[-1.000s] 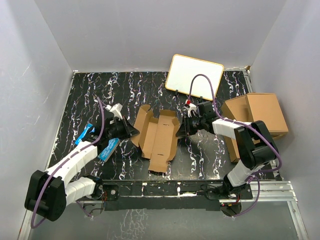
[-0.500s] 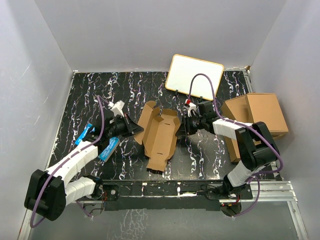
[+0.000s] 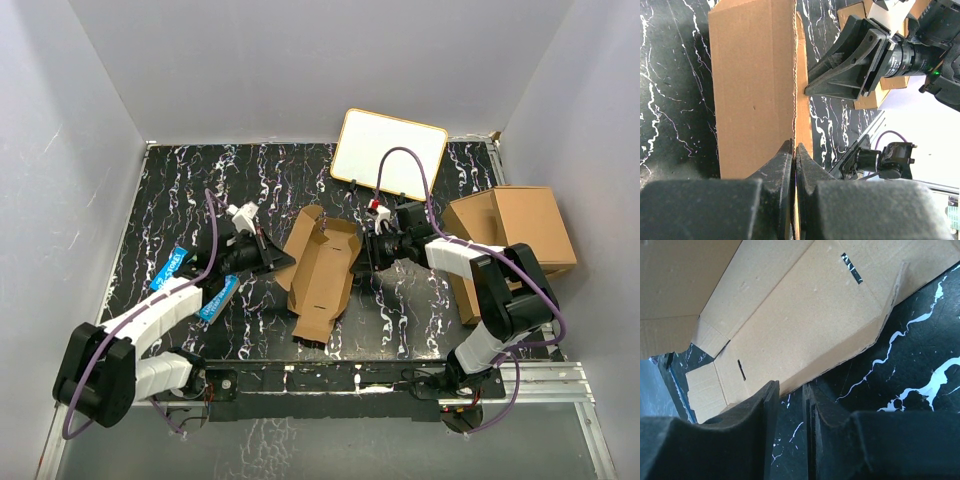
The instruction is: Fold the paper box
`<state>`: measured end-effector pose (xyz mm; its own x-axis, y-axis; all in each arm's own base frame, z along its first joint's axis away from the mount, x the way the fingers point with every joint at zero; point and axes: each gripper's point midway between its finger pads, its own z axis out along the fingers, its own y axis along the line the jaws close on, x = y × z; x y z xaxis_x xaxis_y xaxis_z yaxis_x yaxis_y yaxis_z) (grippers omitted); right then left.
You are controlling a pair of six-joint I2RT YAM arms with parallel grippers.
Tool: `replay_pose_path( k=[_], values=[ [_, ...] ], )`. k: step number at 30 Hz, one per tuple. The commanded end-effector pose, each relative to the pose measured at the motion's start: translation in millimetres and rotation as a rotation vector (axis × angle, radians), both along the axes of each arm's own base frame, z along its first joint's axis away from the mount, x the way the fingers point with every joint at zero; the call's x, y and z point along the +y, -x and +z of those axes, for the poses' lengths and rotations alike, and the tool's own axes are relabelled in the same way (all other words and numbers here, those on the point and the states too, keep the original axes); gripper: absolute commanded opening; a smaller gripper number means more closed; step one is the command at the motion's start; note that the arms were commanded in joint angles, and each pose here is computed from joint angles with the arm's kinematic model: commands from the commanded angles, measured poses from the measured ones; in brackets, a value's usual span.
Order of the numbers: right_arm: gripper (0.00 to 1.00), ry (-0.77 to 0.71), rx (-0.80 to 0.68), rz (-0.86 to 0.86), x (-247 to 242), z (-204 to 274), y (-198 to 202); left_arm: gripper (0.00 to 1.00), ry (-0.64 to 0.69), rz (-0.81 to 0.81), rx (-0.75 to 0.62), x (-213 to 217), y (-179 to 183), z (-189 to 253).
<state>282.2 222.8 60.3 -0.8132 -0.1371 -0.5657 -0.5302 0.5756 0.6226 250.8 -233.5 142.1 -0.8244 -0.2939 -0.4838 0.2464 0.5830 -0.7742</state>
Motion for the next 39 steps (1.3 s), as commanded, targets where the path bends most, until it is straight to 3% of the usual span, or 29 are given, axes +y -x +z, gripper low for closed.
replay_pose_path(
  k=[1,6,17,25,39],
  values=[
    [0.31,-0.017,-0.061,0.048,6.0,5.6,-5.1,0.0,0.04,-0.047,-0.047,-12.4,-1.5,21.4],
    [0.33,-0.023,-0.08,0.101,7.5,6.8,-1.9,0.0,0.047,-0.059,-0.055,-15.6,-2.3,25.4],
    [0.49,-0.09,-0.122,0.246,5.9,13.5,8.8,0.0,0.076,-0.08,-0.07,-18.6,0.5,31.5],
    [0.55,-0.098,-0.1,0.289,-0.9,6.4,9.0,0.0,0.043,-0.128,-0.066,-23.4,-3.6,28.4],
    [0.66,-0.078,-0.27,0.39,-25.5,32.7,7.3,0.0,-0.25,-0.189,-0.194,5.1,-37.1,33.3]
  ],
)
